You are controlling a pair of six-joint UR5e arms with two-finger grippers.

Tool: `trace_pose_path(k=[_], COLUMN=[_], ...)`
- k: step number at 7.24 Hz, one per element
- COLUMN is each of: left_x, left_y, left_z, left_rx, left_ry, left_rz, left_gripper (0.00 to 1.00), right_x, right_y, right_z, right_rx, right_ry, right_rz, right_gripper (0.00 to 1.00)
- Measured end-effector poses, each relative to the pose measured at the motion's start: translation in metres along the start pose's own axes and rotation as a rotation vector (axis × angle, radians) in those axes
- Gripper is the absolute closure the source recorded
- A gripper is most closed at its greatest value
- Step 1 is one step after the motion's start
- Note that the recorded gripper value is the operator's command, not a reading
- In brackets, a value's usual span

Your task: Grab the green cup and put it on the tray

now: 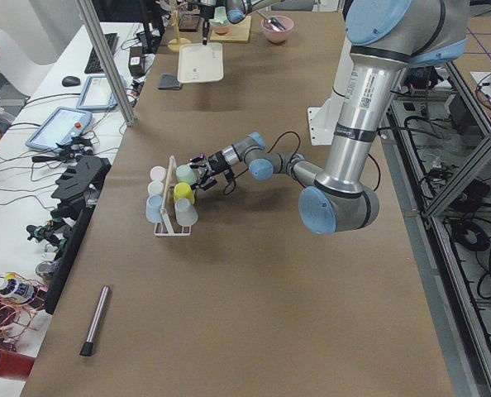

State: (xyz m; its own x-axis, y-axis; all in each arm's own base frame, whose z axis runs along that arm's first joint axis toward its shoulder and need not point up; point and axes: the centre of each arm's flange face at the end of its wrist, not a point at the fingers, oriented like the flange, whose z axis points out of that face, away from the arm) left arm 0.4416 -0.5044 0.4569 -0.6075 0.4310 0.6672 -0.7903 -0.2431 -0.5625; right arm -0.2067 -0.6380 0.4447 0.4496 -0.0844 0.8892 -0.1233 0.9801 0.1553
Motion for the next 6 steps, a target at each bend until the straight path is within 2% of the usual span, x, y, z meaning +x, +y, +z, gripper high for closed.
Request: trace_pose_path(k=[1,3,5,6], left_x=[-0.011,-0.022,-0.021,-0.019], left_y=[0.003,0.013,0.018,0.017], left_z=[-0.002,-0.002,0.0,0.002], left_rx=[0.0,-0.006,-0.01,-0.011], left_ry=[-0.01,-0.027,-0.033,-0.034], left_rz=[0.016,0.032,0.025,0.022], left_gripper=[0.03,0.03,0.03,0.03], right_x=[-0.032,-0.099,-0.159,-0.18], right_y=[0.001,0.026,0.073,0.098], right_z=[0.017,0.062,0.11,0.131], right_rx=[0.013,0.041,0.047,0.047], right_ry=[-0.007,-0.056,-0.096,-0.101], right_rz=[0.024,0.1,0.164,0.164], right_gripper=[1.0,1.0,1.0,1.0])
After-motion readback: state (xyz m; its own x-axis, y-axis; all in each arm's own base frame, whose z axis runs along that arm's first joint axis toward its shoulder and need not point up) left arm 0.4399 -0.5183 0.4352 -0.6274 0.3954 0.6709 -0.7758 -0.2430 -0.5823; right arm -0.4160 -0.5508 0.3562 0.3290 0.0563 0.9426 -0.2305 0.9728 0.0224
